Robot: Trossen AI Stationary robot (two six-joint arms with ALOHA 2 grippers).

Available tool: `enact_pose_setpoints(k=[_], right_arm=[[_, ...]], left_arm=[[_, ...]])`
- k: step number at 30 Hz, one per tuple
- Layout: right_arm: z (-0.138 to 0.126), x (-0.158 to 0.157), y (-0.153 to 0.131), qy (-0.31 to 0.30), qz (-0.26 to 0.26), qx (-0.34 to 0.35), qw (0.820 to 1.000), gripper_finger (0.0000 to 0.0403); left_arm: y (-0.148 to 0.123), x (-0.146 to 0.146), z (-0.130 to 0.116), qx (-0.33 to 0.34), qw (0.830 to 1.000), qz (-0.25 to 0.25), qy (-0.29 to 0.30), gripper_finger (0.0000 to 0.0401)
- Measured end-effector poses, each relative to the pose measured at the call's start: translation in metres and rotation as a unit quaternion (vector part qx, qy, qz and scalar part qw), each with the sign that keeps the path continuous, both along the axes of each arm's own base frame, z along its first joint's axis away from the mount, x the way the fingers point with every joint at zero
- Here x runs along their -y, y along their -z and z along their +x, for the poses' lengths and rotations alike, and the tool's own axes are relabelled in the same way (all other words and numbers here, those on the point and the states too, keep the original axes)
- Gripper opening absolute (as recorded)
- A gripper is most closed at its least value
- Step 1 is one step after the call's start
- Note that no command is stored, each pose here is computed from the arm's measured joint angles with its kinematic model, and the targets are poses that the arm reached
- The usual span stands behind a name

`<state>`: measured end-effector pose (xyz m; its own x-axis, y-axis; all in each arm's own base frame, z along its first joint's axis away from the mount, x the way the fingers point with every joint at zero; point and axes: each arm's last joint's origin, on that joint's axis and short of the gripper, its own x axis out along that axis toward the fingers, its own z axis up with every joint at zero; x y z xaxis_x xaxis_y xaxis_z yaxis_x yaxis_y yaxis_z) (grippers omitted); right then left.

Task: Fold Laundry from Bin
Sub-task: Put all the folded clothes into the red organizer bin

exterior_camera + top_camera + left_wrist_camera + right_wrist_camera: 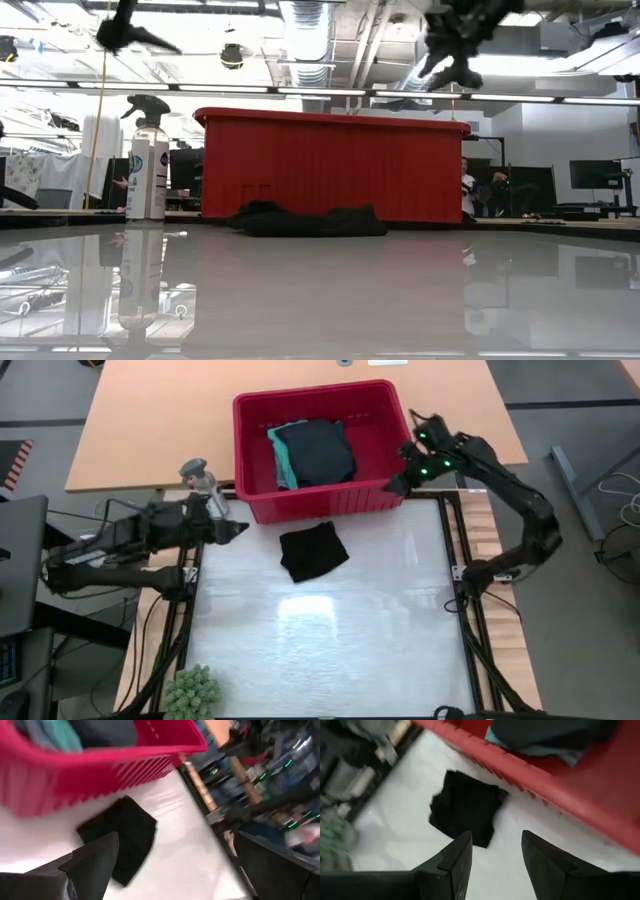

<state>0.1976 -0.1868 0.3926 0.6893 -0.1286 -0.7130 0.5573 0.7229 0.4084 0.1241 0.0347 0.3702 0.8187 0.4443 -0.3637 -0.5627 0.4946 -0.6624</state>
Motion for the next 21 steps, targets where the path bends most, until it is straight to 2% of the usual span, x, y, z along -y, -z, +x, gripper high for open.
enact_pose_setpoints(k=[3,9,16,21], right_arm=[[-0.015,0.000,0.020,0.034,0.032,0.029,0.998,0.0195],[-0.020,-0.010,0.077,0.062,0.089,0.009,0.994,0.0195],[0.006,-0.014,0.131,0.096,0.129,0.065,0.985,0.0195],[0.034,-0.023,0.157,0.088,0.133,0.049,0.986,0.0195]], left_arm=[[0.033,0.000,0.001,0.038,0.998,-0.048,-0.012,0.0382],[0.089,-0.006,0.024,0.050,0.993,-0.102,-0.044,0.0382],[0.127,-0.017,0.054,-0.008,0.988,-0.143,-0.061,0.0382],[0.141,-0.022,0.079,-0.016,0.986,-0.161,-0.034,0.0382]])
